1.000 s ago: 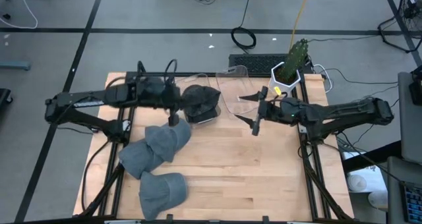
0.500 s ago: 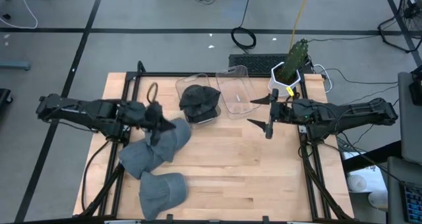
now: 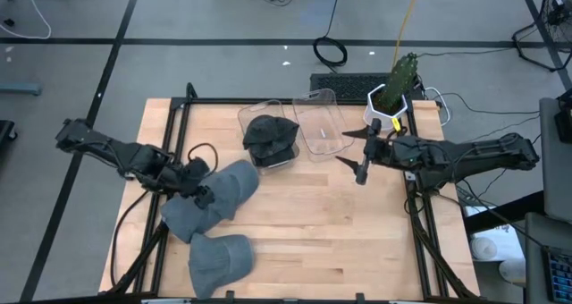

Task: Pick & Place hat
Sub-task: Put the top gray cap into the right transparent bin

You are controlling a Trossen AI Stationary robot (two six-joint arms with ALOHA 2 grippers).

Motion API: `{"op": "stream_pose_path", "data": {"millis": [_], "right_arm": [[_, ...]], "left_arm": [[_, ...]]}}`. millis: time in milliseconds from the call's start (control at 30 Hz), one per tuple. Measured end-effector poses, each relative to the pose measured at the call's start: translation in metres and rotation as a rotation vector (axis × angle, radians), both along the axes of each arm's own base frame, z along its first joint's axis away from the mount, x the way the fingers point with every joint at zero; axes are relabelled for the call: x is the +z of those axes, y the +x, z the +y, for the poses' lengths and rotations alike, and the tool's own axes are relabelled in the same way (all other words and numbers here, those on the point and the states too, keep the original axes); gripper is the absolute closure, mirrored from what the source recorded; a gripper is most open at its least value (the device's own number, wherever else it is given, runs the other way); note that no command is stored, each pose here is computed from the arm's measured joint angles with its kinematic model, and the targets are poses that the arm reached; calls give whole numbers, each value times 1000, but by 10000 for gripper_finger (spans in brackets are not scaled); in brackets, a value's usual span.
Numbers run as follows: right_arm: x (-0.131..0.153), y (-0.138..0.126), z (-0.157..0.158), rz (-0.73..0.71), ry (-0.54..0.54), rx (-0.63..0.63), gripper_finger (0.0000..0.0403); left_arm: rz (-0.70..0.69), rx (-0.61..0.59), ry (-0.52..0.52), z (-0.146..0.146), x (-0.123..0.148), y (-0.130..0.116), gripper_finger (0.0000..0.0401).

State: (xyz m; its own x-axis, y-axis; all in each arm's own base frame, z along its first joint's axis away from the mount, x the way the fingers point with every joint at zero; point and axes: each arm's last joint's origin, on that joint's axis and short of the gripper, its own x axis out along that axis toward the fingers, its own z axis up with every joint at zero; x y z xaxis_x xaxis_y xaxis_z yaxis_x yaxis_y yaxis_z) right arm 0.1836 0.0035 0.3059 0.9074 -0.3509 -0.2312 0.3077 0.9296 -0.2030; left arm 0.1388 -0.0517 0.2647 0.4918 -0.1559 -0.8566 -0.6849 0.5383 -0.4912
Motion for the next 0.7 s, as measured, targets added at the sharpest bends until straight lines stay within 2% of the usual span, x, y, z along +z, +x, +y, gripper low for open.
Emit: {"op": "stream_pose_path", "data": {"millis": [100, 267, 333, 433, 600, 700], "right_arm": [[-7, 0, 0, 21, -3, -2, 74], [-13, 1, 0, 15, -2, -2, 74], [-14, 2, 0, -3, -1, -2, 74], [-16, 3, 0, -26, -19, 3, 74], [-20, 4, 0, -81, -57, 13, 74], [-21, 4, 0, -91, -74, 17, 74]], "left_arm": [[63, 139, 18, -1, -3, -7, 152], [255, 402, -77, 4, -9, -22, 155], [290, 447, -99, 5, -9, -25, 161], [271, 500, -117, 7, -7, -27, 172], [213, 634, -68, 17, -9, -27, 189], [268, 657, -43, 20, -24, -25, 196]]}}
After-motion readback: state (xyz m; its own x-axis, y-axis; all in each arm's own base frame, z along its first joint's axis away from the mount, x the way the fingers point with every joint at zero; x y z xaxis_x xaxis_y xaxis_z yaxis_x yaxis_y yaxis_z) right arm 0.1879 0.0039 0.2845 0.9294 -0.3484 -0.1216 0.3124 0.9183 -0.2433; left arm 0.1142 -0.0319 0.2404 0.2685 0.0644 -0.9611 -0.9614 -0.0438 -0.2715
